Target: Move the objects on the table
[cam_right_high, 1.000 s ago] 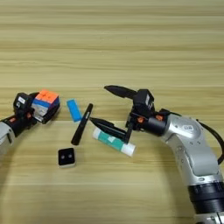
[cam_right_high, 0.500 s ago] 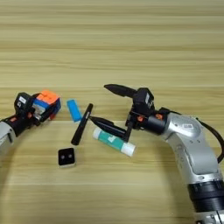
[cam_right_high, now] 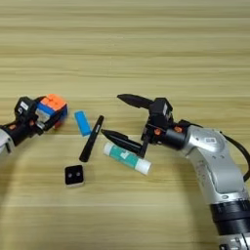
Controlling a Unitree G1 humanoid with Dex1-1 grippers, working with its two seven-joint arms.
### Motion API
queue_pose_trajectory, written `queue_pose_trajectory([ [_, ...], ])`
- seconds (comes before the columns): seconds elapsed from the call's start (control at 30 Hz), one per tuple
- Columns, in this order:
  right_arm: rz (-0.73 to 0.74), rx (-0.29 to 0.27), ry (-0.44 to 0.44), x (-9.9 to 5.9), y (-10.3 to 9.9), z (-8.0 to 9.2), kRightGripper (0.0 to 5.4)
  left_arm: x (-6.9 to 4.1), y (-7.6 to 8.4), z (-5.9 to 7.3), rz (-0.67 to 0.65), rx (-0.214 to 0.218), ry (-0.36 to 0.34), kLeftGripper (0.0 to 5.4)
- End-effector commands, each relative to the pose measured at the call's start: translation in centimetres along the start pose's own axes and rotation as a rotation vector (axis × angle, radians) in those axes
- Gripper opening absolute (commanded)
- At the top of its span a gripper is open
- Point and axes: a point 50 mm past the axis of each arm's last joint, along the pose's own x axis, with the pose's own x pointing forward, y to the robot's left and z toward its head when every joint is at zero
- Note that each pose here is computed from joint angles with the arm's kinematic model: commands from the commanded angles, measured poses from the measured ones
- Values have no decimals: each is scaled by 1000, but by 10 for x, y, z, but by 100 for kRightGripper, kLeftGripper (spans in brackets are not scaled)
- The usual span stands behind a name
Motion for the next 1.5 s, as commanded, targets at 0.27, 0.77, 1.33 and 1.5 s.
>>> queue_pose_trajectory([
  [0.27,68,-68,15,-3,-3,15,540,-3,-2,44,-221,79,-158,327],
  [0.77,187,-126,55,7,-2,30,540,-12,-20,63,-507,108,-263,327],
  [1.33,300,-126,143,28,-10,26,540,-8,-42,82,-712,144,-313,327],
  [1.5,320,-133,164,31,-12,25,540,-8,-48,83,-763,150,-304,327],
])
